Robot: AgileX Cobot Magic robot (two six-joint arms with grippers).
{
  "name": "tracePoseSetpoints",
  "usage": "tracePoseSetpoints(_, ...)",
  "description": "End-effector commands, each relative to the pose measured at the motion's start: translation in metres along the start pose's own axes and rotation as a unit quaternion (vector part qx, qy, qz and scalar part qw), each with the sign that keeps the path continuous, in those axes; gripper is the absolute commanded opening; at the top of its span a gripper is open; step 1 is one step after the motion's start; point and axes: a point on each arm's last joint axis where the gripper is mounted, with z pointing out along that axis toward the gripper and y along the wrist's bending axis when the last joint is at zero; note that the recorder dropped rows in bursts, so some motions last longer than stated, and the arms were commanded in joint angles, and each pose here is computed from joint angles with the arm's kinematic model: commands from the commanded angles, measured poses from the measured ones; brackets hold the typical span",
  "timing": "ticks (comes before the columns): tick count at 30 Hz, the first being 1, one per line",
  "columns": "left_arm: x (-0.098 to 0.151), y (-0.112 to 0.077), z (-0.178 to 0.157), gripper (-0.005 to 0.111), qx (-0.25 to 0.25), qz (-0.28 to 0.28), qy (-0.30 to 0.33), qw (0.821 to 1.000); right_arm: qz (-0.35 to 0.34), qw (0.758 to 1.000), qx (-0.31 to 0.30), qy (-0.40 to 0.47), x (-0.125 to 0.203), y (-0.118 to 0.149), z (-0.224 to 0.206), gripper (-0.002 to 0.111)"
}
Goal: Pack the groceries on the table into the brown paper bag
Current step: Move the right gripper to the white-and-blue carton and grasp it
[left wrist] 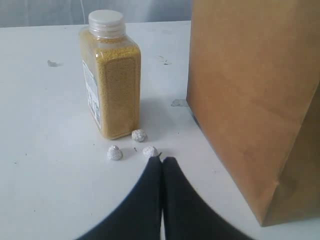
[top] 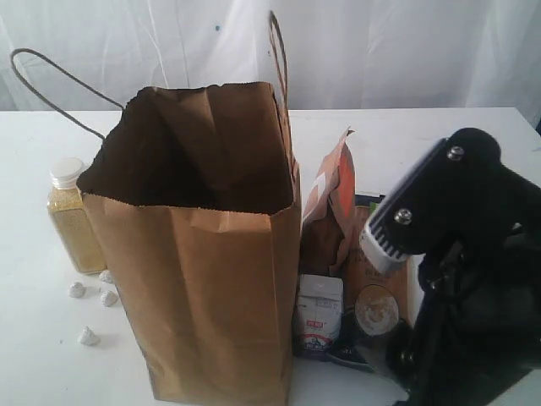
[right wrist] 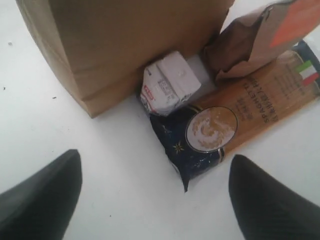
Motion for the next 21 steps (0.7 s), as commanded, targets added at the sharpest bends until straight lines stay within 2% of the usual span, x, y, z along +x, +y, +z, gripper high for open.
tracePoseSetpoints(1, 0.002, 0.0, 0.0, 0.0, 0.001, -0.004, 0.002, 1.0, -0.032, 0.999, -0.024, -0.021, -0.007, -0.007, 0.01, 0.074)
tracePoseSetpoints(6, 0.002, 0.0, 0.0, 0.0, 0.001, -0.004, 0.002, 1.0, -0.073, 0.996, -0.041, -0.007, -0.01, -0.022, 0.026, 0.074)
tracePoseSetpoints(11, 0.002, 0.0, 0.0, 0.0, 0.001, -0.004, 0.002, 1.0, -0.124, 0.991, -0.031, 0.029, -0.009, -0.034, 0.047, 0.074)
tracePoseSetpoints(21, 0.002, 0.0, 0.0, 0.0, 0.001, -0.004, 0.002, 1.0, -0.177, 0.983, -0.039, 0.022, -0.019, -0.042, 0.088, 0.074)
